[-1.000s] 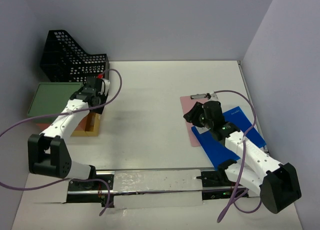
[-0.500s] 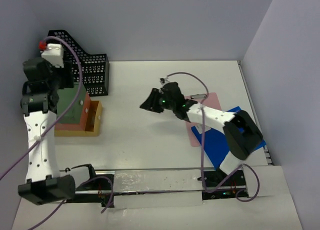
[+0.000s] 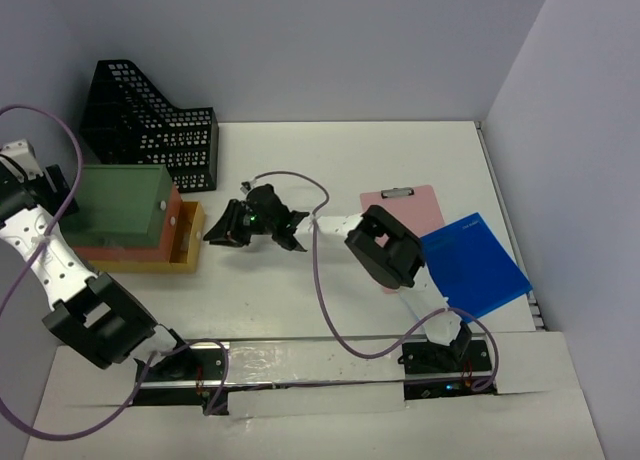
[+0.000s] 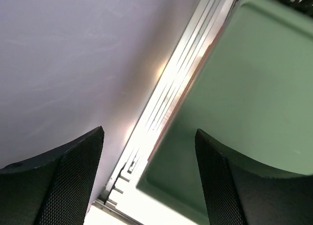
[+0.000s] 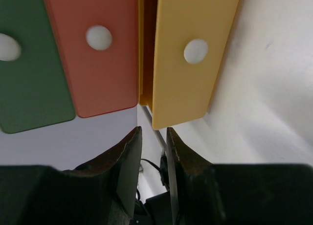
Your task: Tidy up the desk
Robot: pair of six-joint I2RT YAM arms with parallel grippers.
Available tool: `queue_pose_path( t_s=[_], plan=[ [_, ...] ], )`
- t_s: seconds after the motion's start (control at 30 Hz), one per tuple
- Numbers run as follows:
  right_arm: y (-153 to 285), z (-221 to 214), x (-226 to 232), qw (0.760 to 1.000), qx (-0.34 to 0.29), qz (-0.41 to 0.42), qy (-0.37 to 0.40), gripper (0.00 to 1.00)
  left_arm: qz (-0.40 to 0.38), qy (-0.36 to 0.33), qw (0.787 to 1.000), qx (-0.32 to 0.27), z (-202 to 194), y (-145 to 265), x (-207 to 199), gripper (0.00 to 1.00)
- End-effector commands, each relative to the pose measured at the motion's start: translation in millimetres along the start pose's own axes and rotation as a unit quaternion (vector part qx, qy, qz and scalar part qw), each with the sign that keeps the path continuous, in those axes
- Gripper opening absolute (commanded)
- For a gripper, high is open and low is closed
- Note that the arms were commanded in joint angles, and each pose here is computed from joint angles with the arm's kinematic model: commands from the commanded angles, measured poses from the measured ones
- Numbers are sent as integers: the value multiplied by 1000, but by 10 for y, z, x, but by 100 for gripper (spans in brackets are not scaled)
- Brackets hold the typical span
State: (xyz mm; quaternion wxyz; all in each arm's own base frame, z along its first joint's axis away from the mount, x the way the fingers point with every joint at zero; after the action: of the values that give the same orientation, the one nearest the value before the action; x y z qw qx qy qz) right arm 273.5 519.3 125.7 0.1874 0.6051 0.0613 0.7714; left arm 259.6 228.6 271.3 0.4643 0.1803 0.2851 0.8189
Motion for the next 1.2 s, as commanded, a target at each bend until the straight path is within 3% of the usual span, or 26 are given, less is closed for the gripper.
queue_pose_path(
  t_s=[0.0, 0.27, 0.67, 1.17],
  plan=[
    [-227, -92, 215, 998, -4, 50, -43, 33, -41, -7, 999, -6, -11, -99, -67, 82],
    [-445, -183, 94, 995, 4, 56, -87, 30, -45, -8, 999, 11, -224, -374, -60, 82],
    [-766, -115, -11, 993, 5, 52, -106, 29, -127, 21, 989, 67, -755, -680, -302, 76],
    [-998, 19, 134, 994, -9, 68, -89, 29, -138, 31, 987, 82, -979, -629, -375, 74]
  ],
)
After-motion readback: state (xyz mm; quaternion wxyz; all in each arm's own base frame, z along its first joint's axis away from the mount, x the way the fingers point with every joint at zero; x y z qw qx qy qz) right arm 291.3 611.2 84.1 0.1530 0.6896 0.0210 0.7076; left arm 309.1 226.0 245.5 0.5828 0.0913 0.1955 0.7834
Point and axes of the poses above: each gripper's point midway between its finger pads, its own y axis back along the fingers, its own x axis along the line the jaws close on, z = x × y, the point moved 4 cm from there along y, back along the fingers, and after that the axes turned 6 degrees about y, right-handed, at the moved point
